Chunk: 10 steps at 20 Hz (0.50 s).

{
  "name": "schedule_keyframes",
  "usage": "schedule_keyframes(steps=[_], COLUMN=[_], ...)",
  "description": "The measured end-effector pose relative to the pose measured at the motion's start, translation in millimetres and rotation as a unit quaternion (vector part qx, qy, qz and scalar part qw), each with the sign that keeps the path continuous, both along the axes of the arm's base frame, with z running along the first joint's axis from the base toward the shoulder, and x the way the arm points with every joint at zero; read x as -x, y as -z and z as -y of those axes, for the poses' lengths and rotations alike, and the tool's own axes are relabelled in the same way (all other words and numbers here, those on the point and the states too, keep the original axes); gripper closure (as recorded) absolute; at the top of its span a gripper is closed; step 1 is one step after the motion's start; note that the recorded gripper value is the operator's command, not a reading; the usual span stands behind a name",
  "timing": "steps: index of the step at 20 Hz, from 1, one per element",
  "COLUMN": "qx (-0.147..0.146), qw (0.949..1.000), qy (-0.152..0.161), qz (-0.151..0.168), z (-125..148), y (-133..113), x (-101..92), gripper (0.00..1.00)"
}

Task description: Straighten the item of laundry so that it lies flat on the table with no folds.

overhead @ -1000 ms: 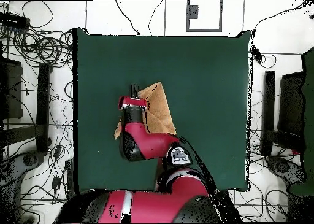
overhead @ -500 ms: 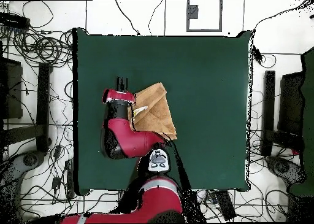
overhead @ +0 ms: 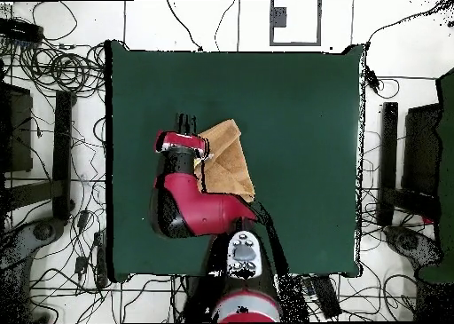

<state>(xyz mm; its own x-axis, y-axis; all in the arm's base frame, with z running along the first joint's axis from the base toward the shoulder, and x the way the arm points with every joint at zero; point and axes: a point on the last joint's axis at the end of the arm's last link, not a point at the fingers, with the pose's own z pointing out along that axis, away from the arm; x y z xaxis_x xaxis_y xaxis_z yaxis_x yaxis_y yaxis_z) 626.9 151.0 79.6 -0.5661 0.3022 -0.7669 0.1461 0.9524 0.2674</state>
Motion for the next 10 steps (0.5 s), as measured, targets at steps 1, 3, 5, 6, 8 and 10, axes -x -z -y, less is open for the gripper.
schedule_keyframes(steps=[1, 3, 5, 6, 8, 10], qx=[0.007, 0.019, 0.032, 0.037, 0.048, 0.058], qw=[0.9998, 0.9987, 0.9964, 0.9953, 0.9918, 0.9881], qy=[-0.003, -0.005, -0.004, -0.003, -0.002, -0.004], qz=[-0.018, -0.047, -0.078, -0.090, -0.118, -0.142], z=[11, 31, 52, 59, 73, 80], y=[-4, -9, -12, -12, -10, -7], x=[4.8, 13.0, 22.3, 26.0, 34.7, 41.7], gripper=[1.00, 1.00, 1.00, 1.00, 1.00, 1.00])
